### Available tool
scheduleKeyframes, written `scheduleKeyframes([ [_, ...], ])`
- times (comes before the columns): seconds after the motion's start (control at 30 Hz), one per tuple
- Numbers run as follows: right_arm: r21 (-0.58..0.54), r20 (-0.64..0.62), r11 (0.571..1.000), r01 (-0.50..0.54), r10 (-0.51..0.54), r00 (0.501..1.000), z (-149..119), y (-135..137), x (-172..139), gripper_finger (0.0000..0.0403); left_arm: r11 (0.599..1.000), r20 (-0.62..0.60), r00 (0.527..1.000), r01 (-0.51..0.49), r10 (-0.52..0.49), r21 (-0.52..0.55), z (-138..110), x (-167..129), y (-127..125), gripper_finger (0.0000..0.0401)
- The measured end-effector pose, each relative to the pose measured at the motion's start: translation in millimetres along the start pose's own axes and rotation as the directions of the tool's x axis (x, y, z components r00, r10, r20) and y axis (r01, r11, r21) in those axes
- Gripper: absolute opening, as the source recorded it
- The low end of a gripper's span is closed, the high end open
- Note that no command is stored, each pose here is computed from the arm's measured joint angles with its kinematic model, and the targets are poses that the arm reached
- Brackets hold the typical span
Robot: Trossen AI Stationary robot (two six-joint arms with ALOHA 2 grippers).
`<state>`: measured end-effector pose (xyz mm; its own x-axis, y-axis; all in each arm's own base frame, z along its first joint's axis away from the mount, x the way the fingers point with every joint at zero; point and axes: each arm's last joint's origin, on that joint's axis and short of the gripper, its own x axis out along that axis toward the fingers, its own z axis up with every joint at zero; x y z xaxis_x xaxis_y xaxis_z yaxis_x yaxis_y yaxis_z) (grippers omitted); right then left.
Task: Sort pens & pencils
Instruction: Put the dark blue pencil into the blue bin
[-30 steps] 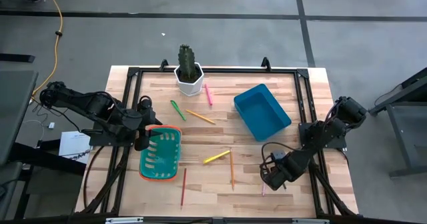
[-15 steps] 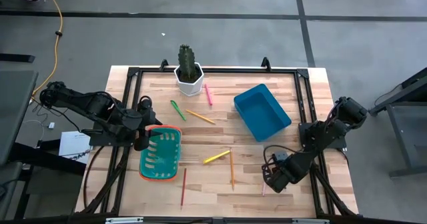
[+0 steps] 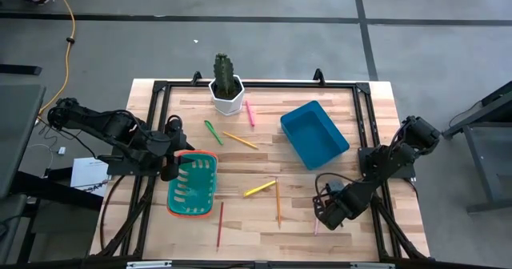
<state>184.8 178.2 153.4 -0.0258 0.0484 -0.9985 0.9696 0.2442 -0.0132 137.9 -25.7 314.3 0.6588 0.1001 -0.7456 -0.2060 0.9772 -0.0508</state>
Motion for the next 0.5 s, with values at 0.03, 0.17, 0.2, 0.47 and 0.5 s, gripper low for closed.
scheduleKeyframes([
  [0.03, 0.001, 0.005, 1.000, 0.009, -0.009, 1.000, 0.5, -0.8, 0.0, 0.0113, 1.000, 0.000, 1.000, 0.000, 0.000, 0.000, 0.0, 0.0, 0.0, 0.0175],
  [0.17, -0.006, 0.005, 1.000, 0.009, -0.009, 1.000, 2.9, 0.4, -0.1, 0.0113, 1.000, 0.000, 1.000, 0.000, 0.000, 0.000, 0.0, 0.0, 0.0, 0.0175],
  [0.2, -0.007, 0.000, 1.000, 0.000, 0.000, 1.000, 2.8, 1.5, -0.1, 0.0113, 1.000, 0.000, 1.000, 0.000, 0.000, 0.000, 0.0, 0.0, 0.0, 0.0175],
  [0.47, -0.010, 0.008, 1.000, 0.017, -0.017, 1.000, 4.6, 0.0, 0.5, 0.0113, 1.000, 0.000, 1.000, 0.000, 0.000, -0.001, 0.0, 0.0, 0.1, 0.0175],
  [0.5, -0.009, -0.003, 1.000, 0.009, -0.009, 1.000, 4.3, 0.3, 1.9, 0.0113, 1.000, 0.000, 1.000, 0.000, 0.000, 0.000, 0.0, 0.0, 0.0, 0.0175],
])
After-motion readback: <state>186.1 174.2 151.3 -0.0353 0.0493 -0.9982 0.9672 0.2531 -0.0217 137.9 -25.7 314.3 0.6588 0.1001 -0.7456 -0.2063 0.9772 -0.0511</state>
